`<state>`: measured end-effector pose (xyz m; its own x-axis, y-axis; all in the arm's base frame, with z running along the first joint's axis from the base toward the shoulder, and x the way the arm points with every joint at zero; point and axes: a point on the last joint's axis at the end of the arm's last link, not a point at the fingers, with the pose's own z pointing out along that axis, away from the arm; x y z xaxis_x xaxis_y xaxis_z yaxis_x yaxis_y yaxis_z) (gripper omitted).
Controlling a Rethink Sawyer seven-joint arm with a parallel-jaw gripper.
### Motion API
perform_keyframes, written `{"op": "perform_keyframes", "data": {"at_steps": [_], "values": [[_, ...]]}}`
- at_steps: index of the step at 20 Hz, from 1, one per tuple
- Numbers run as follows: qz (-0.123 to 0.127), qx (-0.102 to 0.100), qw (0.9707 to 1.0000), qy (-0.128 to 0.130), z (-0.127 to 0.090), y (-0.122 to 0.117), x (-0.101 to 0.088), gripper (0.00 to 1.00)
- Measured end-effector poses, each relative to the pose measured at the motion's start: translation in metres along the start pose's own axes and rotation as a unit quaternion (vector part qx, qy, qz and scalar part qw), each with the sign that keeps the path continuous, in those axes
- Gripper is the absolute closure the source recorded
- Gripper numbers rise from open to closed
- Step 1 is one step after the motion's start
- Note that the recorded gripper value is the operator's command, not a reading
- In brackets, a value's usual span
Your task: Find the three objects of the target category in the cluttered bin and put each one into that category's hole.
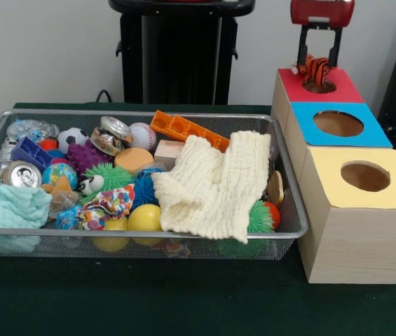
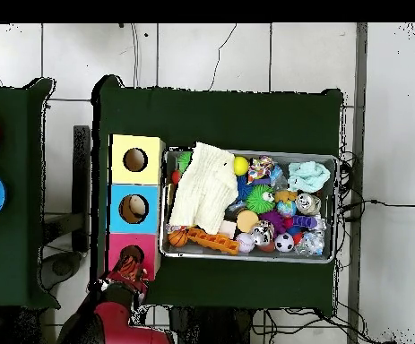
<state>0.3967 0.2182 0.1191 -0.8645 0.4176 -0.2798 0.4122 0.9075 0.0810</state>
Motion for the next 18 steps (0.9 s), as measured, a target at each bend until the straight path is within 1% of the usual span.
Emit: {"op": "perform_keyframes", "data": {"at_steps": [3, 5, 18], "values": [[0.005, -0.001, 1.0, 0.004, -0.0087, -0.0001, -0.0047, 0.0], [0.006, -0.003, 1.0, 0.002, -0.011, 0.0005, -0.0068, 0.0], [0.004, -0.003, 1.0, 0.001, -0.012, 0.0015, -0.0054, 0.0]]}}
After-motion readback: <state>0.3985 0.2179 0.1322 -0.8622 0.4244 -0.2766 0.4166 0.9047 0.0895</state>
